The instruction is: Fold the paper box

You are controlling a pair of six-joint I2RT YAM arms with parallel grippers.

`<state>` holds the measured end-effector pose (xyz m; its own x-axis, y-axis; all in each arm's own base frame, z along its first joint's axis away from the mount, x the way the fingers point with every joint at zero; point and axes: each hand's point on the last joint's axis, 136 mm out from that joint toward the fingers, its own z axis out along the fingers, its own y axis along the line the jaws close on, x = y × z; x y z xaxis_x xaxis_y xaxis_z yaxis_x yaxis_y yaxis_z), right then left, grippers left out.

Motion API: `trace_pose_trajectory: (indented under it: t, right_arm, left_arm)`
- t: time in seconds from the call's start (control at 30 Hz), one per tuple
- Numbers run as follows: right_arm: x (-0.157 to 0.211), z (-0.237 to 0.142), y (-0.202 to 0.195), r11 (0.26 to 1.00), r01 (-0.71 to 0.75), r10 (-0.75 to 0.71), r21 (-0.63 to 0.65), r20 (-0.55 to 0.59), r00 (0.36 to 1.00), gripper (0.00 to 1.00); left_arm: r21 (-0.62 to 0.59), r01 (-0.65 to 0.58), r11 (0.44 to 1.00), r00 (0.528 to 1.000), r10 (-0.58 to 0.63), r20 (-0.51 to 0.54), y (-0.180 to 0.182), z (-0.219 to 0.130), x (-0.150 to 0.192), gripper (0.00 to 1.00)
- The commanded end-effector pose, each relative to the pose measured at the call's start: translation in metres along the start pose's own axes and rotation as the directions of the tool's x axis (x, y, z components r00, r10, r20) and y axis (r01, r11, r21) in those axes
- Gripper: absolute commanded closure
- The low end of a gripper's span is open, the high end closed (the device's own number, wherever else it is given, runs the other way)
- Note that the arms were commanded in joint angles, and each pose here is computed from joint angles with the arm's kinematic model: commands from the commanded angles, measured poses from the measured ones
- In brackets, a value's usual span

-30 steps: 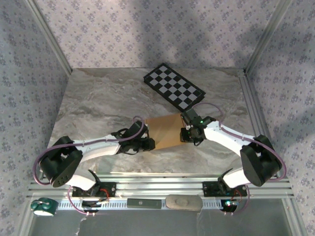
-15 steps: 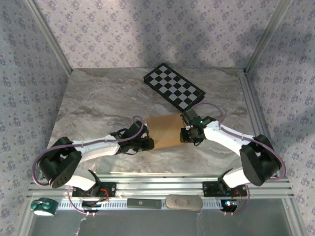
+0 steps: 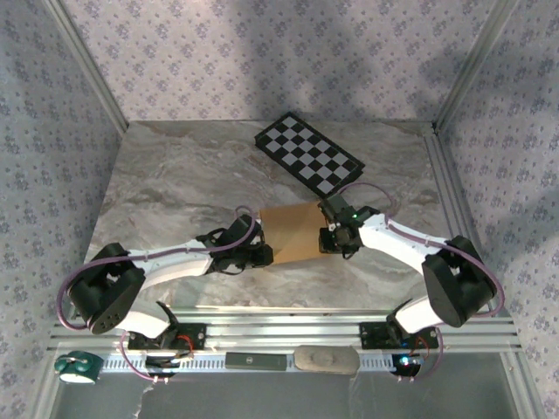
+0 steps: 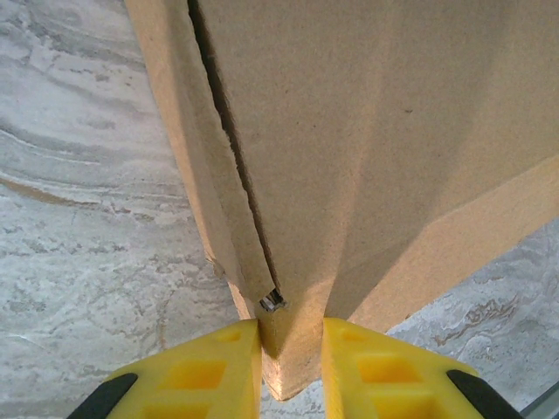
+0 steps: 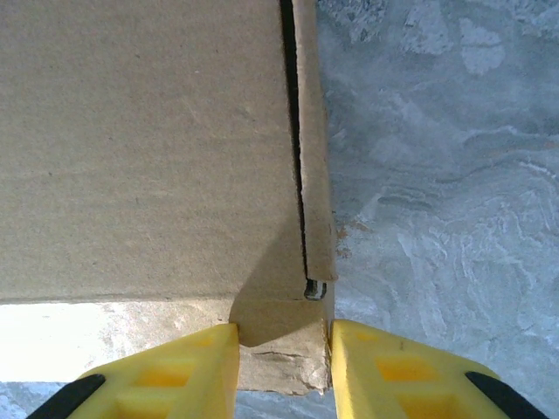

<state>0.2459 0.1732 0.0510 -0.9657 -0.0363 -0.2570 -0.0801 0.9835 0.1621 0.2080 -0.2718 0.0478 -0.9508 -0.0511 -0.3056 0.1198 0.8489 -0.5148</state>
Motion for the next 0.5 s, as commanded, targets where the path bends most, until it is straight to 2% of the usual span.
trace_pose_trajectory:
  t: [0.0, 0.27, 0.33, 0.47]
  right_arm:
    - [-0.0027, -0.0010, 0.0041, 1.000, 0.004, -0.004, 0.001, 0.000, 1.000, 0.65]
    - [-0.0016, 0.0008, 0.0012, 1.000, 0.003, -0.003, 0.010, 0.008, 1.000, 0.68]
    - [-0.0014, 0.0014, 0.0016, 1.000, 0.005, -0.005, 0.006, 0.012, 1.000, 0.72]
    - [-0.0003, 0.0034, 0.0004, 1.000, 0.005, -0.005, 0.009, 0.014, 1.000, 0.74]
  left_arm:
    - [-0.026, -0.025, 0.999, 1.000, 0.026, 0.013, 0.0034, 0.0011, -0.0012, 0.77]
    - [-0.041, -0.032, 0.999, 0.999, 0.033, 0.014, 0.0067, 0.0022, -0.0006, 0.79]
    - [-0.047, -0.031, 0.998, 0.999, 0.032, 0.014, 0.0078, 0.0027, -0.0004, 0.81]
    - [-0.053, -0.037, 0.998, 0.999, 0.038, 0.010, 0.0076, 0.0040, -0.0005, 0.85]
